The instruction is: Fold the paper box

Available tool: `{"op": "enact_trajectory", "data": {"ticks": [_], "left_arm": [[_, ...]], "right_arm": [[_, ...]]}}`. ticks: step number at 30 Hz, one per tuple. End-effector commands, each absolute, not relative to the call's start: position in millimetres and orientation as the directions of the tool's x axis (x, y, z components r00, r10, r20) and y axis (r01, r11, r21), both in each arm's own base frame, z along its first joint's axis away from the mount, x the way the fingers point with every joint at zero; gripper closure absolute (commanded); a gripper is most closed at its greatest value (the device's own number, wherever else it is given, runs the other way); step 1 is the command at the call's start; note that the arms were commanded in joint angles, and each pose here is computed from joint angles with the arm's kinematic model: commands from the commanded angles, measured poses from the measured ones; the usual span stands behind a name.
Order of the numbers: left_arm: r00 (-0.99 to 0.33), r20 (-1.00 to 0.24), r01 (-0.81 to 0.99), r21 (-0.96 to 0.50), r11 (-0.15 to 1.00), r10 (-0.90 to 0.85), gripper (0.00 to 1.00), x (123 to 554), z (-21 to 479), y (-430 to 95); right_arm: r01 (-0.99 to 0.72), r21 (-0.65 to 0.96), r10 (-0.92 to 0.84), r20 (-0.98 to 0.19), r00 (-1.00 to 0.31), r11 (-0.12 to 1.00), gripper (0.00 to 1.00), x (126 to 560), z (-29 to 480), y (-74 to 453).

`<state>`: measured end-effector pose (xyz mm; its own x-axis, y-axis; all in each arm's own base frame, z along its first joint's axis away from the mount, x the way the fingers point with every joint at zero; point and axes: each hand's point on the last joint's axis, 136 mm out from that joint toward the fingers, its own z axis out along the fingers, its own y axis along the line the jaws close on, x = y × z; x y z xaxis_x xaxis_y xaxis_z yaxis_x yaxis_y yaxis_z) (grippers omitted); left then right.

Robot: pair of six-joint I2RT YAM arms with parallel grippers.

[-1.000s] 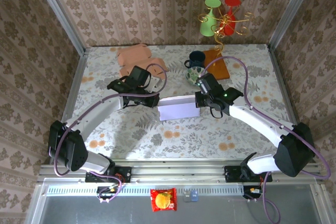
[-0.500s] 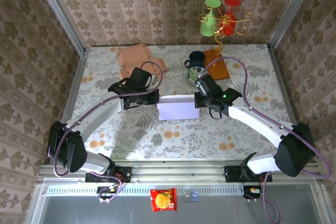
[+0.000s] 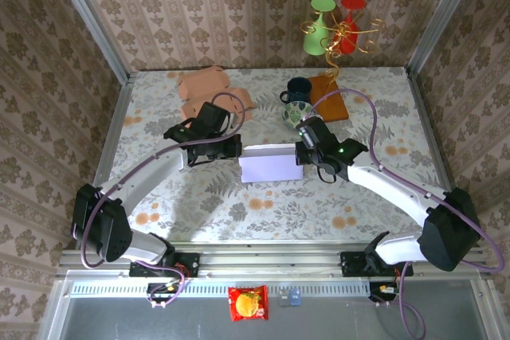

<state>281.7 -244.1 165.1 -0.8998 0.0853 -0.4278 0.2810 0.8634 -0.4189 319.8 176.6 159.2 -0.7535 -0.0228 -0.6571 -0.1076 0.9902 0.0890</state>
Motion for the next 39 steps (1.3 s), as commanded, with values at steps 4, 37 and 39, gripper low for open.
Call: {"op": "enact_trajectory", "data": {"ticks": [4, 37, 39], "left_arm": [[-0.935, -0.345, 0.254, -0.477, 0.841, 0.086, 1.00, 272, 171, -251], [-0.803, -0.559, 0.438, -0.320, 0.840, 0.206, 1.00, 250, 151, -256], [-0.783, -0.585, 0.443, -0.289, 0.848, 0.210, 1.00, 249, 151, -256]], "right_arm": [[-0.132, 0.102, -0.032, -0.660, -0.750, 0.986, 1.00, 313, 155, 183], [-0.190, 0.149, -0.041, -0.674, -0.738, 0.970, 0.99, 293, 144, 180], [-0.184, 0.173, -0.024, -0.660, -0.750, 0.968, 0.94, 289, 146, 181]]}}
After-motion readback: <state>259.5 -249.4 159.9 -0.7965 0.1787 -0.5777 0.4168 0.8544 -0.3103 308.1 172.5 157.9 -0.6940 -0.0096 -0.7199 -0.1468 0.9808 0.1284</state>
